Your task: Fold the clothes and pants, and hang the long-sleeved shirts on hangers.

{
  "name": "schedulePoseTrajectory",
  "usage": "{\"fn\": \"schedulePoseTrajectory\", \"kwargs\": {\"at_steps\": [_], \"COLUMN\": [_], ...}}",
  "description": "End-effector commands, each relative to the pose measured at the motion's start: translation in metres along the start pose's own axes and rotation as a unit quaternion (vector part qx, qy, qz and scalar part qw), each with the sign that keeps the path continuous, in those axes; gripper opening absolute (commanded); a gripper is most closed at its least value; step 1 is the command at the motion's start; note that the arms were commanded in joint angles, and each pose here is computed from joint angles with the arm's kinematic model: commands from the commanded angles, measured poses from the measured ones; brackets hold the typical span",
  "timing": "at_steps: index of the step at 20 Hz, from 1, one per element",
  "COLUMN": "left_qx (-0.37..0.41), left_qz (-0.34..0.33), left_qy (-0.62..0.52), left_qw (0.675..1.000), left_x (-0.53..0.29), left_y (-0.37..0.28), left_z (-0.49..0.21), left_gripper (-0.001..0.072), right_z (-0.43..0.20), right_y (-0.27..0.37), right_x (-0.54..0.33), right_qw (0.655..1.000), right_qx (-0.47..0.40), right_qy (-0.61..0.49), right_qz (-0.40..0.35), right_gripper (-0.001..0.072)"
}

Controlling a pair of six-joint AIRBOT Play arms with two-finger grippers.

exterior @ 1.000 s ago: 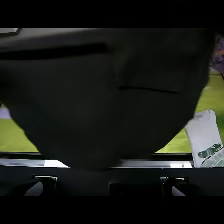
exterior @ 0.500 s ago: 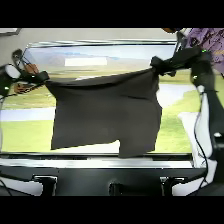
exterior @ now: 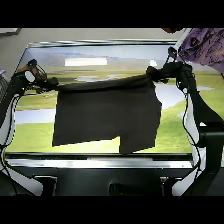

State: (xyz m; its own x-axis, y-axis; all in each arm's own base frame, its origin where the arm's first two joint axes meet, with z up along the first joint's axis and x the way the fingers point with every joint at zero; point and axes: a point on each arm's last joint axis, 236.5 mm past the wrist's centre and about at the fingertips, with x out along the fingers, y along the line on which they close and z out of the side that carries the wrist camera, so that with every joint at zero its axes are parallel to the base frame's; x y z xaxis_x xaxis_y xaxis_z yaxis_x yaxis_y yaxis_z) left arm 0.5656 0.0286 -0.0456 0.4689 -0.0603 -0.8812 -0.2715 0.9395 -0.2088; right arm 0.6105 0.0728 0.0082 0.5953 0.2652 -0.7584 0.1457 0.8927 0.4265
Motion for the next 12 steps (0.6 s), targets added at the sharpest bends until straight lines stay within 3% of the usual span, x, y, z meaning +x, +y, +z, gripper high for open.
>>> {"fn": "schedulePoseTrajectory", "kwargs": {"at_steps": [1, 5, 12], "left_qx": [-0.003, -0.003, 0.000], "left_qz": [0.015, 0.031, 0.035], "left_qy": [0.112, 0.198, 0.217], "left_qw": [0.994, 0.980, 0.976], "left_x": [-0.003, -0.016, -0.011], "left_y": [0.007, 0.014, 0.014], "left_z": [-0.053, -0.092, -0.103], "left_gripper": [0.0015, 0.0015, 0.0016], "right_z": [-0.034, -0.070, -0.092], "right_y": [-0.031, -0.058, -0.071], "right_x": [-0.004, -0.018, -0.027], "right_qw": [0.995, 0.981, 0.968], "right_qx": [0.007, -0.009, -0.019], "right_qy": [0.072, 0.152, 0.203], "right_qz": [-0.068, -0.124, -0.148], "right_gripper": [0.0028, 0.0028, 0.0029]}}
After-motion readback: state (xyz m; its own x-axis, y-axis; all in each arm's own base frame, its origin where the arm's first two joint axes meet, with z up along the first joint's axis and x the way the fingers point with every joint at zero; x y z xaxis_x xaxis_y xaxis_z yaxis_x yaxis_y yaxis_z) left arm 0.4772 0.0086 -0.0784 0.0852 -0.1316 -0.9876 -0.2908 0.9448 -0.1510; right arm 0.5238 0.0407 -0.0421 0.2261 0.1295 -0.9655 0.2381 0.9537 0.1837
